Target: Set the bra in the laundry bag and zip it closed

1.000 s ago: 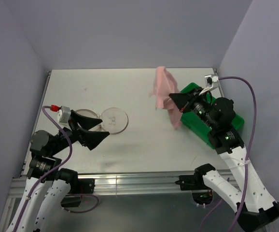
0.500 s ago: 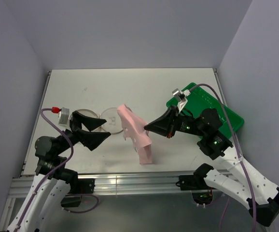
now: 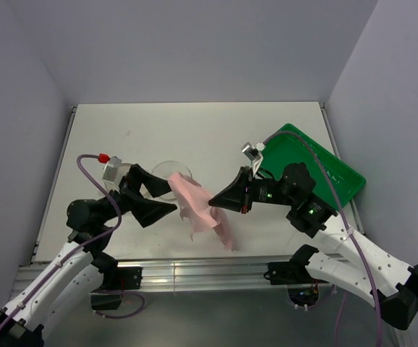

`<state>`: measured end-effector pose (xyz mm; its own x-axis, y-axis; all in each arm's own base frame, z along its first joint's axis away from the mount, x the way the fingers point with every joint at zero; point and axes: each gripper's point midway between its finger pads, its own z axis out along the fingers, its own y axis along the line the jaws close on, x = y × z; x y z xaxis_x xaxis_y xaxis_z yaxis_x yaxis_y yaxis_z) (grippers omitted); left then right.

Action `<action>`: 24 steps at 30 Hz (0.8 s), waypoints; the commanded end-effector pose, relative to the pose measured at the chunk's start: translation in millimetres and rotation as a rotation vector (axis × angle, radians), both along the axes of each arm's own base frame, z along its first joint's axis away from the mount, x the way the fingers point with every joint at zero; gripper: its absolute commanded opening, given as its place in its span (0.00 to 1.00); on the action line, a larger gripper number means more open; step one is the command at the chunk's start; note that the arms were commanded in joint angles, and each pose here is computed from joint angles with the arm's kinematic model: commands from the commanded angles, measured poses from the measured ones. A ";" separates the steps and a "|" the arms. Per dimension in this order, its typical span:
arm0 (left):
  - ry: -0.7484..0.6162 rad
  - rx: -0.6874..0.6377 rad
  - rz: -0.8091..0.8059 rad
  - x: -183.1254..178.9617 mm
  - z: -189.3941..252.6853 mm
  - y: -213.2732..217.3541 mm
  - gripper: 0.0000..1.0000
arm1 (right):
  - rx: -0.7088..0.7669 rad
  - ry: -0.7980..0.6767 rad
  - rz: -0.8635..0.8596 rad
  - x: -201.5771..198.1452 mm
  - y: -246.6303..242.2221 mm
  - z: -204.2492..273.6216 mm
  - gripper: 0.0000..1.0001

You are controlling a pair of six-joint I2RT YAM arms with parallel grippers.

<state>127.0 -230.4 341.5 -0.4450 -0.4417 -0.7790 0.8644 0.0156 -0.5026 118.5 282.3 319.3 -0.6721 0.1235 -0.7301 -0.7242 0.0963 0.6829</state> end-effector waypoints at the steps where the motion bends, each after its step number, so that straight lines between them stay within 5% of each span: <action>1: -0.057 -0.032 -0.024 -8.1 19.2 -4.2 0.99 | -0.016 -0.065 -0.005 3.7 2.1 4.7 0.00; 10: -0.015 0.018 -0.029 4.0 11.5 -20.0 0.98 | -0.081 -0.110 0.023 0.2 4.7 -3.6 0.00; 12: -0.016 0.021 -0.034 4.9 13.0 -22.3 0.82 | -0.098 -0.114 0.022 0.4 4.6 -5.8 0.00; 16: -0.024 0.016 -0.037 5.4 20.9 -25.4 0.11 | -0.123 -0.116 0.010 3.3 4.3 -8.9 0.00; 17: -0.023 0.017 -0.033 5.5 21.4 -25.5 0.03 | -0.128 -0.121 0.004 4.8 4.6 -8.9 0.00; 21: -0.010 0.005 0.019 9.5 29.9 -21.0 0.00 | -0.162 -0.158 -0.044 14.3 1.8 -4.4 0.00; 24: 0.031 -0.021 0.091 16.2 40.0 -13.0 0.00 | -0.236 -0.203 -0.129 24.5 -10.3 -2.6 0.35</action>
<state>138.4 -254.2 349.0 -0.4936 -0.4110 -0.7664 0.8302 0.0397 -0.5560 134.5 282.1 292.6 -0.6009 -0.0037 -0.7993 -0.7701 0.2707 0.5777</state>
